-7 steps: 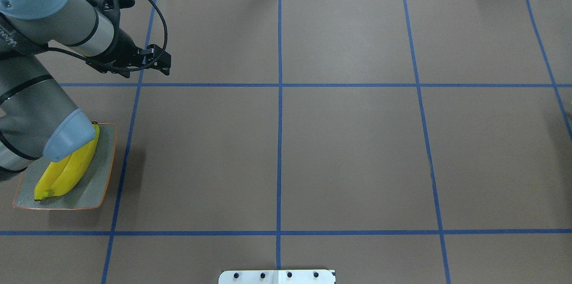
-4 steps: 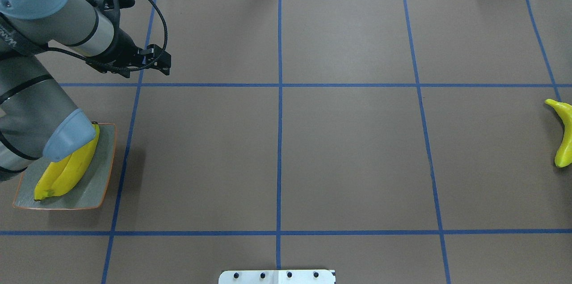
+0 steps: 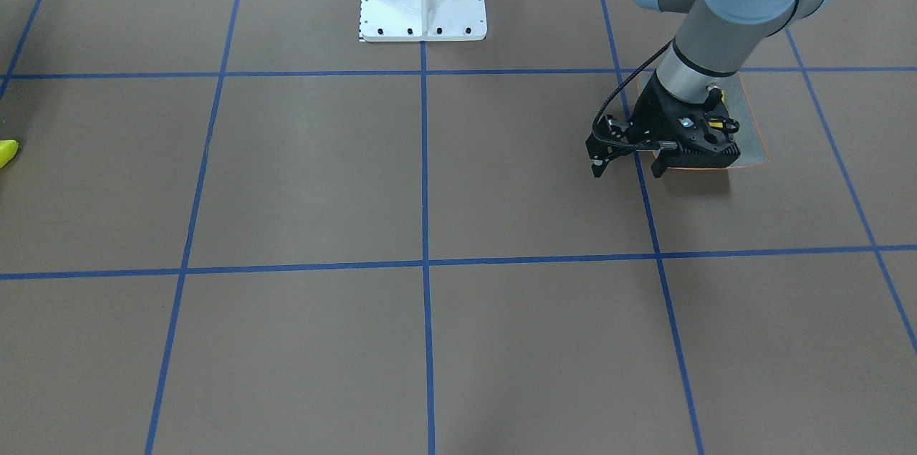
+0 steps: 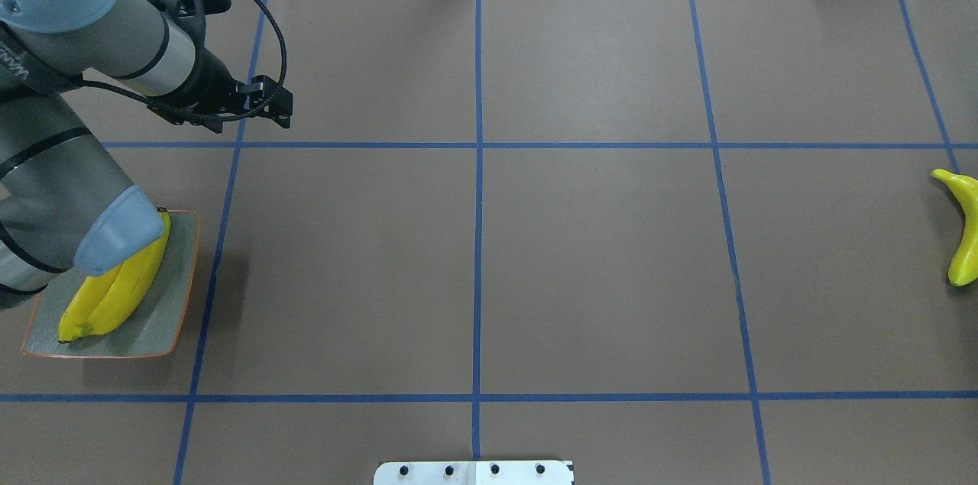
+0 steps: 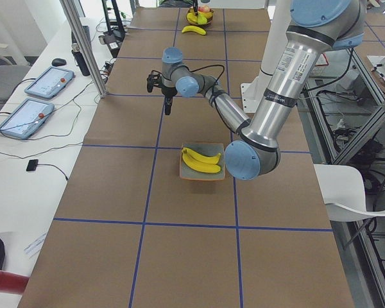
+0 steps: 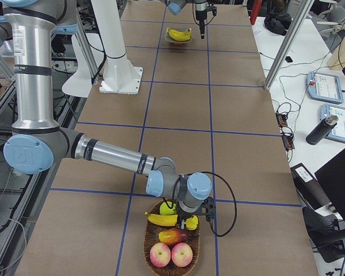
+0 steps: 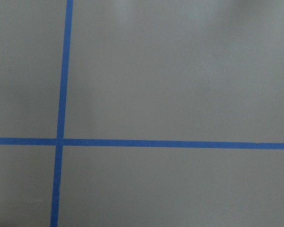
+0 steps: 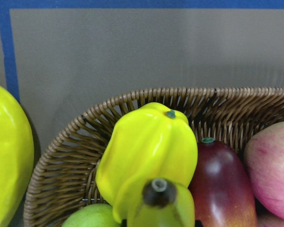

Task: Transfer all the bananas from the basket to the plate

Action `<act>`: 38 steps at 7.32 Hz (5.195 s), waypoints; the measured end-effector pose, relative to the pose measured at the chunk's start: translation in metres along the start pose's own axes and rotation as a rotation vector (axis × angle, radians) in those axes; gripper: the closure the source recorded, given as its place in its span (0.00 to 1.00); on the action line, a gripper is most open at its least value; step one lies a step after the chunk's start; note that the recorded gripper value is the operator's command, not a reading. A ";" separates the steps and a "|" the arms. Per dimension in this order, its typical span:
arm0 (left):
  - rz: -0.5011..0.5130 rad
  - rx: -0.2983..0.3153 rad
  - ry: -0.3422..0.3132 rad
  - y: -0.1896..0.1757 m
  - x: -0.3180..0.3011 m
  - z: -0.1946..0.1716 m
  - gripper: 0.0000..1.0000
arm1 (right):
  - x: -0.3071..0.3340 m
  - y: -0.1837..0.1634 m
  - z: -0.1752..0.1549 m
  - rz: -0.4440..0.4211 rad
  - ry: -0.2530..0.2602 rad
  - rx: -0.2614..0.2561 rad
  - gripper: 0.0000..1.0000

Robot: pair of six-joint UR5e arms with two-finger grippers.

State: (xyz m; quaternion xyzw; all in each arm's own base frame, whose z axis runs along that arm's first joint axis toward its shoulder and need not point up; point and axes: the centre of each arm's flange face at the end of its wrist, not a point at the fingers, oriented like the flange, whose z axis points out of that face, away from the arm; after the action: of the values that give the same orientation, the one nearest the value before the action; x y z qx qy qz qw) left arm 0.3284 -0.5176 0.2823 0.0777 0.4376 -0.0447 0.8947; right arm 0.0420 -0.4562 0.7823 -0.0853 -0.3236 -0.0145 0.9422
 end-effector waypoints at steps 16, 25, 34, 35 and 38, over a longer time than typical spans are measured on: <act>-0.030 0.025 0.067 -0.003 0.027 -0.009 0.00 | -0.238 -0.116 -0.238 0.090 -0.144 0.102 1.00; -0.112 0.032 0.471 0.037 0.143 -0.019 0.00 | -0.541 -0.088 -0.226 0.066 -0.363 0.100 1.00; -0.086 0.010 0.516 0.053 0.160 -0.013 0.00 | -0.584 -0.070 -0.238 -0.049 -0.469 0.133 1.00; -0.088 0.008 0.512 0.052 0.160 -0.012 0.00 | -0.585 -0.070 -0.240 -0.052 -0.471 0.135 1.00; -0.073 -0.004 0.541 0.060 0.172 -0.009 0.00 | -0.611 -0.066 -0.256 -0.063 -0.492 0.141 1.00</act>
State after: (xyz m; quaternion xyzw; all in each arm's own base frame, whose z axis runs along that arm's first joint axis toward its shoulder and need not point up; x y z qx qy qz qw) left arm 0.4356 -0.4590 0.1472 0.0693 0.6633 -0.0536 0.7432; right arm -0.2906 -0.5815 0.2199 -0.0103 -0.5457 -0.0003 0.8379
